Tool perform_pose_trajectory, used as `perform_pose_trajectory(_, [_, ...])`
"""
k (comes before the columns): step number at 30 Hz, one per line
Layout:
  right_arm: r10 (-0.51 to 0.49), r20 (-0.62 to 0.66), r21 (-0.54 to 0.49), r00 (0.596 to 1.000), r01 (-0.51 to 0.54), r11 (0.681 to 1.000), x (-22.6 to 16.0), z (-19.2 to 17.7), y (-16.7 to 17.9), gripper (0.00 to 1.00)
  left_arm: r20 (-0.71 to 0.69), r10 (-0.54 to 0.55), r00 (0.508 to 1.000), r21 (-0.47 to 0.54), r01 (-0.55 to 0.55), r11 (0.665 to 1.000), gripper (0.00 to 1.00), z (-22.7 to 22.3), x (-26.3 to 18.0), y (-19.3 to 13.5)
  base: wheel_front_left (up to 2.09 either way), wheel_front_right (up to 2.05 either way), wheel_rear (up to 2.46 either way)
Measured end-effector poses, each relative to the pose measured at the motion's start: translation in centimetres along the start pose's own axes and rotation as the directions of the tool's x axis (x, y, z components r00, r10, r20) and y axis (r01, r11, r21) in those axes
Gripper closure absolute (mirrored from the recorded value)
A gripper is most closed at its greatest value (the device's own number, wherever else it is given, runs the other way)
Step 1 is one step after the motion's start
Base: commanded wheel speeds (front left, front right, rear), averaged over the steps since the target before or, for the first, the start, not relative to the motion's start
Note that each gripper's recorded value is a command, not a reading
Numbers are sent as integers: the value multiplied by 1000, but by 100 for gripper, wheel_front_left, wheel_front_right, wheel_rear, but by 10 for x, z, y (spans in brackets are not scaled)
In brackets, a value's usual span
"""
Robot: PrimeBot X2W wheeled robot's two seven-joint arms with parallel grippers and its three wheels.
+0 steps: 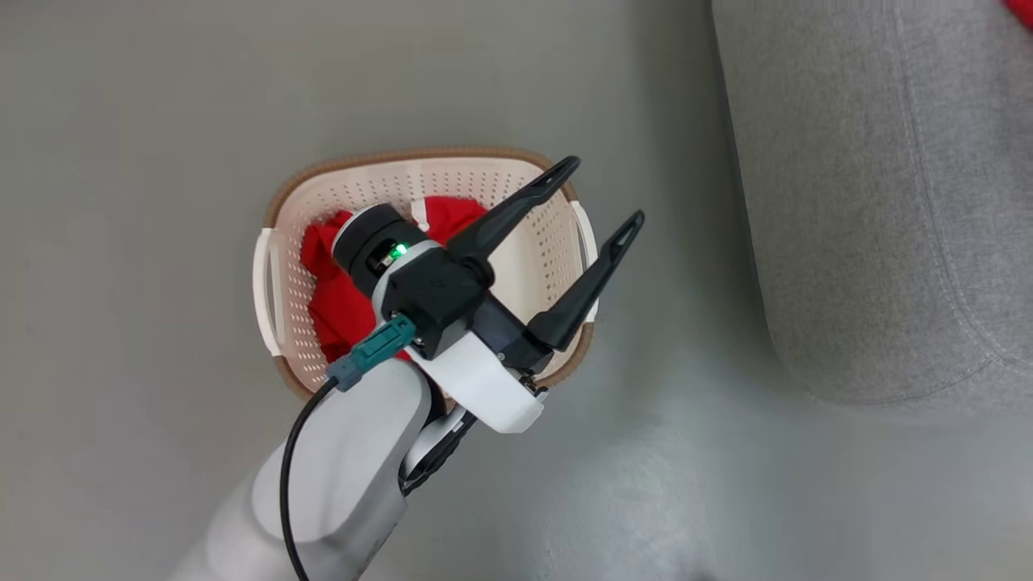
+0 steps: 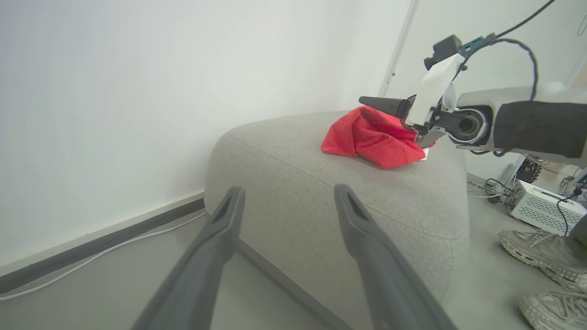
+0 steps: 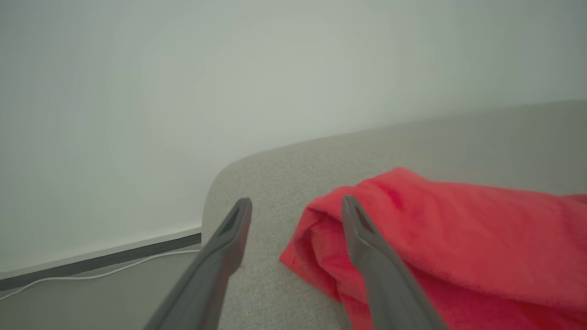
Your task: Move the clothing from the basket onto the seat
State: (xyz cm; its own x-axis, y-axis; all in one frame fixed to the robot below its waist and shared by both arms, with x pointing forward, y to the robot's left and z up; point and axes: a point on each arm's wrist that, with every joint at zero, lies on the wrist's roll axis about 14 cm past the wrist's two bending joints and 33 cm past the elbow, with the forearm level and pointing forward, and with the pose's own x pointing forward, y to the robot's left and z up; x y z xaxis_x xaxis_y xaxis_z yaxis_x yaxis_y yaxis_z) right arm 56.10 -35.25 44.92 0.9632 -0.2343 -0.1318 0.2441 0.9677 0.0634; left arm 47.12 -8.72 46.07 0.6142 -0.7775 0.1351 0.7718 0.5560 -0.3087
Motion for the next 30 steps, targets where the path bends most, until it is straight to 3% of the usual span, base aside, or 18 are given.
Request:
perform_pose_trajectory(9, [165, 55, -10, 985, -165, 986, -21, 26, 53, 0, 39, 110, 993, 26, -111, 993, 0, 30, -23, 7, 0, 0, 0])
perform_pose_trajectory(16, [291, 120, -8, 949, -292, 956, -40, 52, 100, 0, 83, 245, 966, 72, -251, 965, 0, 56, -54, 28, 0, 0, 0])
perform_pose_trajectory(25, [398, 157, 5, 904, -403, 915, -78, 61, 142, 0, 152, 431, 889, 119, -450, 885, 0, 87, -110, 52, 0, 0, 0])
perform_pose_trajectory(30, [438, 188, 9, 879, -448, 894, -103, 69, 159, 0, 171, 534, 828, 137, -557, 819, 0, 96, -150, 65, 0, 0, 0])
